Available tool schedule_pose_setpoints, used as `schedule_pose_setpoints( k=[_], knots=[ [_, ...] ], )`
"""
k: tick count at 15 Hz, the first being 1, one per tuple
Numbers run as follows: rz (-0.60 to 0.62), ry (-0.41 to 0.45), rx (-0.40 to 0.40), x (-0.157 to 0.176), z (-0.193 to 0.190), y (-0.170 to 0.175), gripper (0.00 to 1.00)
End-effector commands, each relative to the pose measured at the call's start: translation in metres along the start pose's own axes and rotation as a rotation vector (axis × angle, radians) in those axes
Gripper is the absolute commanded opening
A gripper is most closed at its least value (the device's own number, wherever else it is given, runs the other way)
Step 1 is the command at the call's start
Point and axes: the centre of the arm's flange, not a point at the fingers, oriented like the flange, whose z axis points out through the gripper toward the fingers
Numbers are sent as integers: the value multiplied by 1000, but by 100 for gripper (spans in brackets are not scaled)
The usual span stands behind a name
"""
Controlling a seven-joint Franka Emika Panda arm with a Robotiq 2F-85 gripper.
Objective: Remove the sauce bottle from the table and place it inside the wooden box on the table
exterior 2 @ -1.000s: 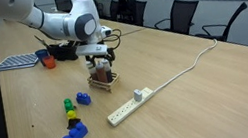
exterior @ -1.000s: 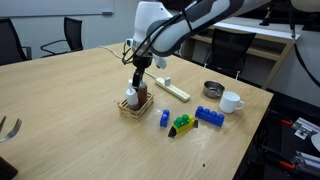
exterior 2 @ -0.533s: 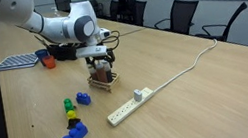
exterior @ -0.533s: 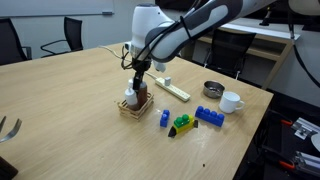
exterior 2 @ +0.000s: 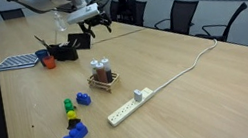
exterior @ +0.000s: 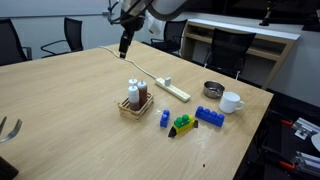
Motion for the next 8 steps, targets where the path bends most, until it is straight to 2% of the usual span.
schedule_pose_setpoints(
  k=[1, 8],
  knots=[
    [1, 7, -6, 1, -7, 3, 100],
    [0, 3, -8, 0, -7, 3, 100]
  ],
)
